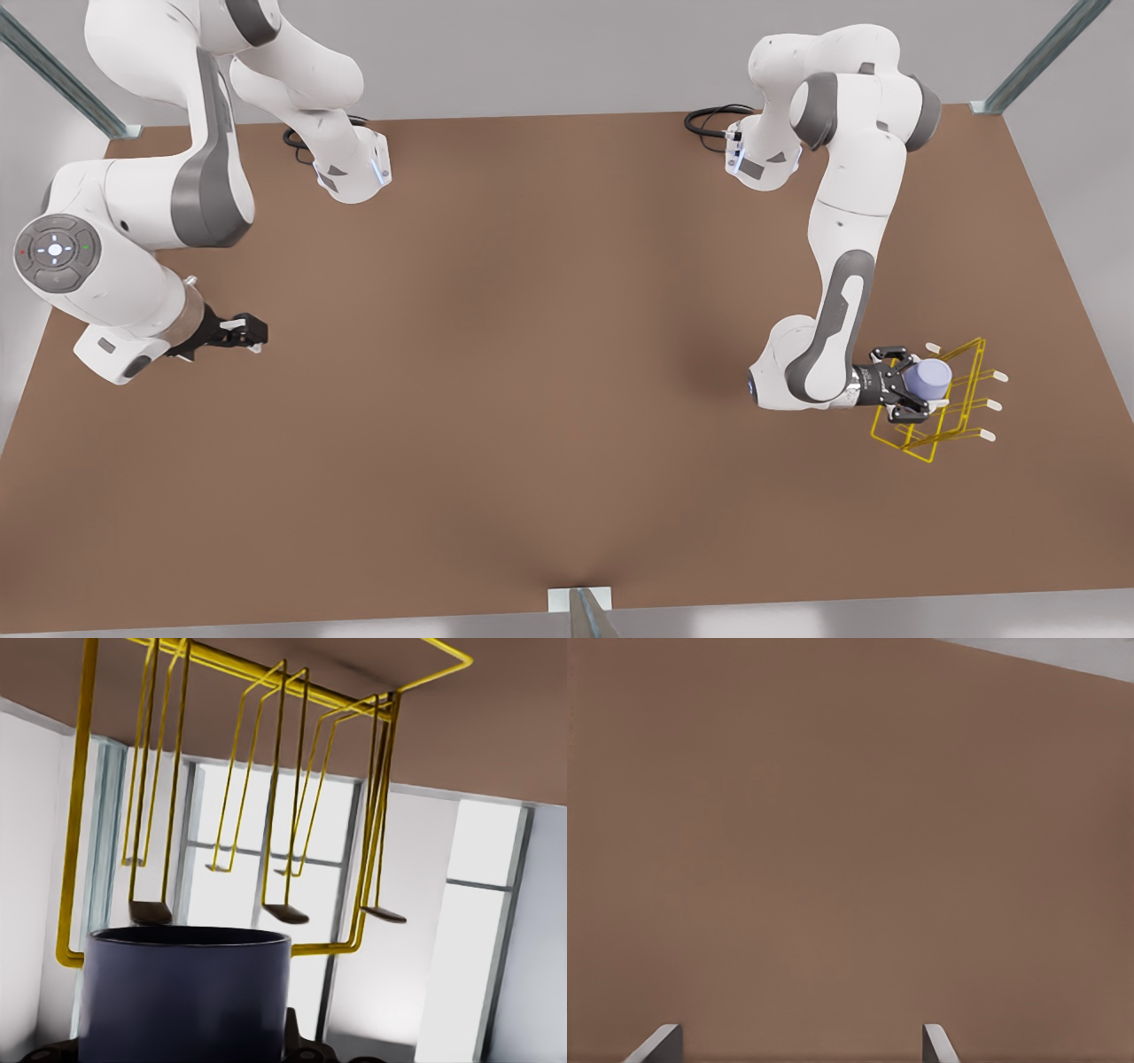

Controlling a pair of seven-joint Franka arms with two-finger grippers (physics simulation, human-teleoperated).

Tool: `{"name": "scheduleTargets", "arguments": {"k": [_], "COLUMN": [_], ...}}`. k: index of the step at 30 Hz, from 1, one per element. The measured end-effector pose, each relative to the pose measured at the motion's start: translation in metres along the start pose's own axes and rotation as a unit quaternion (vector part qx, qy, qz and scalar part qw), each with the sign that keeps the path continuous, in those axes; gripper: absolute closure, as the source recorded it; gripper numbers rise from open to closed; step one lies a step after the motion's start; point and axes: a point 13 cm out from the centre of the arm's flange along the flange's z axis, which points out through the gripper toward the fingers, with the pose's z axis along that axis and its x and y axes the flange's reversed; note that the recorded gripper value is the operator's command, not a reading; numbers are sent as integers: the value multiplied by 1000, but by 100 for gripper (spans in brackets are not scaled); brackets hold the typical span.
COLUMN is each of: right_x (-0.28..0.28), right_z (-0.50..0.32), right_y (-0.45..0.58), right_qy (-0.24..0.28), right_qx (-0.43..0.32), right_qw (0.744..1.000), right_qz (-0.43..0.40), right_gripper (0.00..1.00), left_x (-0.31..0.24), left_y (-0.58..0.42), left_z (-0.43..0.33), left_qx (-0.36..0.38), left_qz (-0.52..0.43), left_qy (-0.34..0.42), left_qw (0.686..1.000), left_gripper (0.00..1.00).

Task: Place the cup on the cup holder

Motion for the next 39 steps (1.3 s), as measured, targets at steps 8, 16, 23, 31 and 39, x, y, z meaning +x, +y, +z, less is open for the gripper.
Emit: {"name": "scheduleTargets", "arguments": {"k": [8, 16, 23, 31, 39], "right_x": [-2, -7, -9, -9, -9], "right_z": [1, 0, 4, 4, 4], "right_y": [0, 7, 14, 7, 6], "right_qy": [-1, -10, -8, -9, -9], "right_qx": [-2, -7, -10, -11, -10], "right_qw": [1000, 1000, 1000, 1000, 1000], "right_qz": [1, 1, -2, 6, 7], "right_gripper": [0, 0, 0, 0, 0], "left_x": [7, -4, -1, -3, -19], "left_y": [0, -13, -11, 2, 1], "left_z": [-1, 0, -2, -4, -5], "left_qx": [3, 2, 0, 0, -7], "left_qz": [-4, 13, 7, -6, 1], "left_qy": [9, 13, 12, 4, -2], "left_qw": [1000, 1000, 1000, 1000, 1000], "left_gripper": [35, 35, 35, 35, 35]}}
